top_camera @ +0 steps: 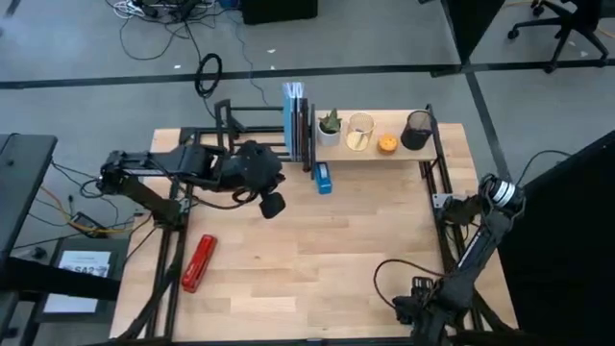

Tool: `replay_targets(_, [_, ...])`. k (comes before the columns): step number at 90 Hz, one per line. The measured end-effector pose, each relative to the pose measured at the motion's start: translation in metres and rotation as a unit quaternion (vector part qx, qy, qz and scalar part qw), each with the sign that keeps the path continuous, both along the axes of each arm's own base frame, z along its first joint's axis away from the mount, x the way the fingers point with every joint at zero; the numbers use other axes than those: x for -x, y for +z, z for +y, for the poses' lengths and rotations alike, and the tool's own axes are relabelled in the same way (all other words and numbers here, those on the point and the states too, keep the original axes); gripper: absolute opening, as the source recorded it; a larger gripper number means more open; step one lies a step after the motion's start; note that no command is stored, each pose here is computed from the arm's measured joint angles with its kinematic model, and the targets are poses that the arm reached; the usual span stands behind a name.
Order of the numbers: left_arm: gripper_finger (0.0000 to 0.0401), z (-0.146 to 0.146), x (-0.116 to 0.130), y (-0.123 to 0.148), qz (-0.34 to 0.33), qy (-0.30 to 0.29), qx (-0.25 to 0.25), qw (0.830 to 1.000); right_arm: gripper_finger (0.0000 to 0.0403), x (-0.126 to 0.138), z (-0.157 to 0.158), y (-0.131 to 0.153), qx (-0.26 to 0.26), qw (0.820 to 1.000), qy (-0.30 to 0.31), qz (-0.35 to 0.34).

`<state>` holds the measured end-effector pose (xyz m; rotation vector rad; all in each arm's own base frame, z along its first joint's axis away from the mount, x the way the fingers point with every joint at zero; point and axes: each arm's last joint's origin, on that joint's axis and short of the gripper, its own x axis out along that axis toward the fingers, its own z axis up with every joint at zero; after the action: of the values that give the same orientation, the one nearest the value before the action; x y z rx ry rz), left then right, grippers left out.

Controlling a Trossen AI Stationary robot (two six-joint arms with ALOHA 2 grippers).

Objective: Stock shelves
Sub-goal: Put the blue scented candle under the shelf

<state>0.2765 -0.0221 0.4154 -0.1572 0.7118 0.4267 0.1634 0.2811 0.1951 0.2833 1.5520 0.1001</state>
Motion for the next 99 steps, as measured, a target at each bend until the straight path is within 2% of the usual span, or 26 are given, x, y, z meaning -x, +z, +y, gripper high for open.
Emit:
replay_targets(52, [0.0, -0.001, -0.005, -0.006, 0.015, 0.0, 0.0, 1.0, 0.0272, 0.001, 0.0, 0.0, 0.002, 0.999, 0.036, -0.002])
replay_targets(66, [0.0, -0.001, -0.005, -0.006, 0.016, -0.002, 0.002, 1.0, 0.0272, -0.004, -0.003, 0.0, -0.003, 0.999, 0.05, 0.0])
replay_targets(99, [0.0, -0.001, -0.005, -0.006, 0.016, -0.003, 0.002, 1.0, 0.0269, -0.027, -0.016, 0.001, -0.025, 0.999, 0.023, 0.012])
